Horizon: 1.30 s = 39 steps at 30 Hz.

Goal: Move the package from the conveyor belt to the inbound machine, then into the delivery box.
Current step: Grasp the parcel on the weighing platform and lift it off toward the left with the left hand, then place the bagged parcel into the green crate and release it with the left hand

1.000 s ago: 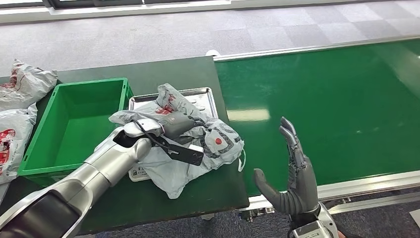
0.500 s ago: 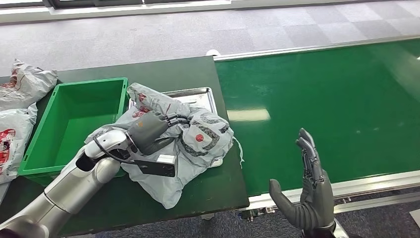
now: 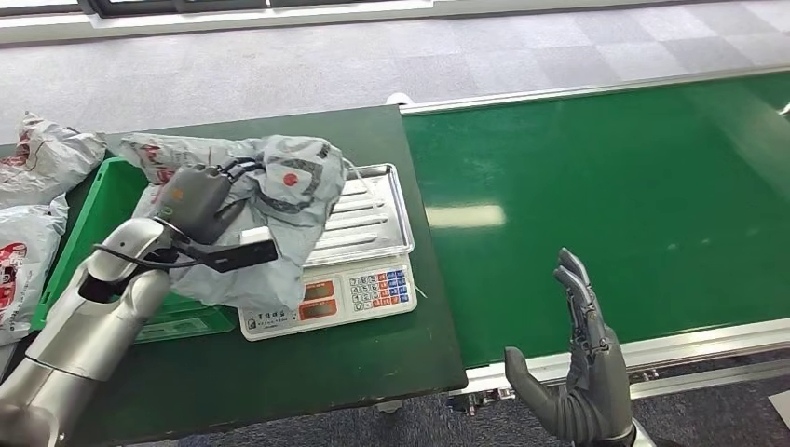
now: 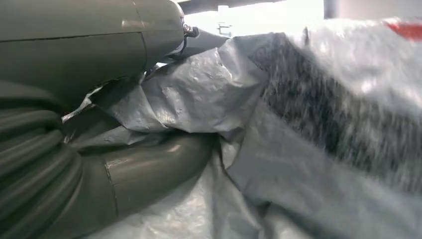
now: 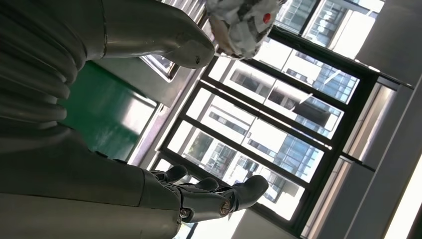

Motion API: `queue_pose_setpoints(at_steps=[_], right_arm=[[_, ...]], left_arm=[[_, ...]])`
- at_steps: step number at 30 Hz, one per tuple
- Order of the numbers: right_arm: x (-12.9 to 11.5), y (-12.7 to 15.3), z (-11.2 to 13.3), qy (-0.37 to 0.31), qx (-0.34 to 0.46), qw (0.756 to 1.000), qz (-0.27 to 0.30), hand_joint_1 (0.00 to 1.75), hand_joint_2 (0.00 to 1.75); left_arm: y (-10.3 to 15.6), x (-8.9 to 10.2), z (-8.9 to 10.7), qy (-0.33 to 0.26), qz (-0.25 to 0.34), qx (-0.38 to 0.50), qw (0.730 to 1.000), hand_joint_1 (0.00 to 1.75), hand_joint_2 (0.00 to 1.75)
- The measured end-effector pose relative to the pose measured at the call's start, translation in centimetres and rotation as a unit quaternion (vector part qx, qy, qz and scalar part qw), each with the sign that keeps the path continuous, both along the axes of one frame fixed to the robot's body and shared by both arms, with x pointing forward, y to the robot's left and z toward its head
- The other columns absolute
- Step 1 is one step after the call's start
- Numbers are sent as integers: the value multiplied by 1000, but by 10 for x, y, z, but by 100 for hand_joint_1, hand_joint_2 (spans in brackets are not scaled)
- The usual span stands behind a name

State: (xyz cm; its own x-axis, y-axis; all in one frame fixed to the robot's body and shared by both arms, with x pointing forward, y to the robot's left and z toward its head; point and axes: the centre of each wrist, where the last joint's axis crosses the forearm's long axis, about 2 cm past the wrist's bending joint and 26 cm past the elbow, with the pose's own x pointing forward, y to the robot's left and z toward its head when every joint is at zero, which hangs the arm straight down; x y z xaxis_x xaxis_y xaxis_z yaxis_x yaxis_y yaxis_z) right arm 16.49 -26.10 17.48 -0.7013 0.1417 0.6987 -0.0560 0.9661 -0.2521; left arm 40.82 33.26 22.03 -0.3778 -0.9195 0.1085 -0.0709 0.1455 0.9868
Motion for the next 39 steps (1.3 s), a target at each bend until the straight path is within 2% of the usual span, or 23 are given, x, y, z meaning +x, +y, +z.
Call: queue_pose_setpoints(at_steps=[5, 11, 15, 24, 26, 28, 30, 35, 39], right_arm=[[5, 0, 3, -7, 3, 1000, 2, 0, 175], [6, 0, 5, -9, 3, 1000, 2, 0, 175], [7, 1, 5, -10, 2, 1000, 3, 0, 175], [9, 1, 6, -14, 2, 1000, 0, 0, 175], [9, 2, 6, -14, 2, 1000, -1, 0, 175], [9, 2, 5, -13, 2, 1000, -1, 0, 175], [9, 3, 4, -12, 2, 1000, -2, 0, 175], [9, 6, 3, -10, 0, 1000, -2, 0, 175], [8, 8, 3, -11, -4, 1000, -10, 0, 175]], left_arm=[[38, 26, 14, 12, 87, 24, 996, 175, 175], [62, 40, 15, 34, 155, 36, 987, 175, 175], [68, 44, 6, 47, 184, 41, 981, 175, 175], [69, 46, -6, 75, 208, 54, 974, 175, 175], [69, 45, -9, 75, 215, 62, 972, 87, 175], [70, 44, -11, 67, 223, 73, 970, 0, 87], [71, 44, -13, 45, 233, 83, 968, 0, 0], [72, 43, -10, -3, 245, 50, 968, 0, 0], [65, 42, -2, -52, 243, -93, 964, 0, 0]])
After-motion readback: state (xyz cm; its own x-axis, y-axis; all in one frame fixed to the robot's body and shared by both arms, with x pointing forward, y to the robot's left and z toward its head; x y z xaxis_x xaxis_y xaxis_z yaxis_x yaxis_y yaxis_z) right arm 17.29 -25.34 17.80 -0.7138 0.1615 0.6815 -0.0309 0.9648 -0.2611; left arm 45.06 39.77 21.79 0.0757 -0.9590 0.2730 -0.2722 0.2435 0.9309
